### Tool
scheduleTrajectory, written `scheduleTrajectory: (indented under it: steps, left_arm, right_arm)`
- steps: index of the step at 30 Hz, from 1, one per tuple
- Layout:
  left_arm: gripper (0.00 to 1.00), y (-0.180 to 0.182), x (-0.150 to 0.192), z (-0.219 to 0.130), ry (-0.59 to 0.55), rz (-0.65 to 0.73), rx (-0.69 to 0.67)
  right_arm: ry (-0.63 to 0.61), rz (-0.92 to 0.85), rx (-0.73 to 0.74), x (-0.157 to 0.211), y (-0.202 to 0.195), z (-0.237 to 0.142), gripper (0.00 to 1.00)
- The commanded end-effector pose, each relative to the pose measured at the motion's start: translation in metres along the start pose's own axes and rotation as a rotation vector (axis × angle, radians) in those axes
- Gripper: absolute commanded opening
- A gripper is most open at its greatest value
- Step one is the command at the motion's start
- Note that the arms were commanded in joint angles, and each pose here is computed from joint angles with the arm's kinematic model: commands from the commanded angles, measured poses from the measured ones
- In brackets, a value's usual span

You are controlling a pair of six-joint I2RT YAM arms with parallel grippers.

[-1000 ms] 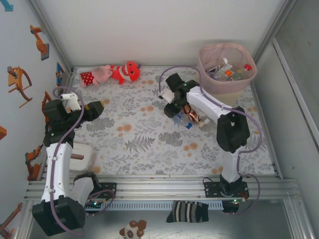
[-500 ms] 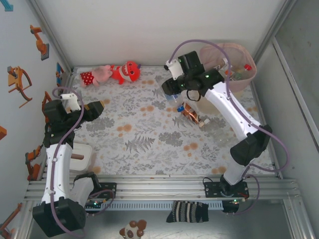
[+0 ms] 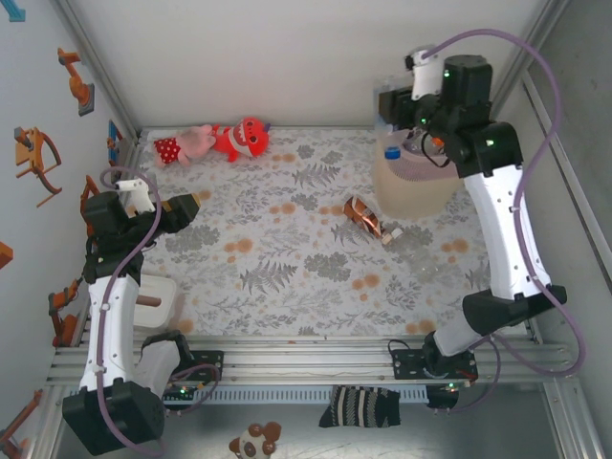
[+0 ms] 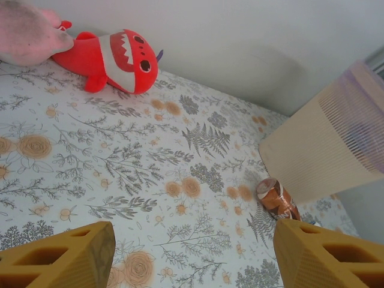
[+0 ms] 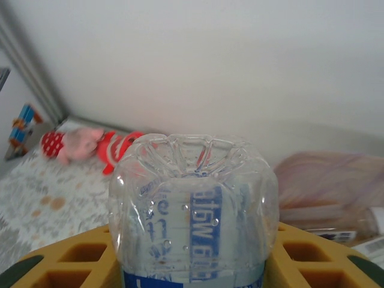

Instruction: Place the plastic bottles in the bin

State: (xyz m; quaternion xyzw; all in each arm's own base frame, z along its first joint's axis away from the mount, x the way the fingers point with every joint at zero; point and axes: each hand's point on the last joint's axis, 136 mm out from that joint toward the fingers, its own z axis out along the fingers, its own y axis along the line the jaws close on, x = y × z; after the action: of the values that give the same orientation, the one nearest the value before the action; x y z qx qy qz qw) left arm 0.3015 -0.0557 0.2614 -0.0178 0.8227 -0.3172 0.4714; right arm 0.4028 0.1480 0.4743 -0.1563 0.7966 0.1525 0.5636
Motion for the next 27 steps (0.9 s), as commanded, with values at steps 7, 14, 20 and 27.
scheduleTrajectory:
  steps: [7,14,20,27]
  left_arm:
    - [0.70,-0.003,-0.005,-0.003,-0.014,0.016,0.013]
    - [0.70,-0.003,-0.005,-0.003,-0.013,0.017,0.013]
    - [0.70,-0.004,-0.005,-0.003,-0.014,0.017,0.013]
    - [0.70,-0.004,-0.005,-0.003,-0.016,0.019,0.014]
  right_arm:
    - [-0.095,0.066,0.129,-0.028,-0.073,0.000,0.43]
    - [-0.022,0.061,0.114,-0.005,-0.098,0.031,0.43]
    - [0.096,0.071,0.078,0.039,-0.102,0.059,0.42]
    - [0.243,0.140,0.016,0.096,-0.100,0.086,0.40]
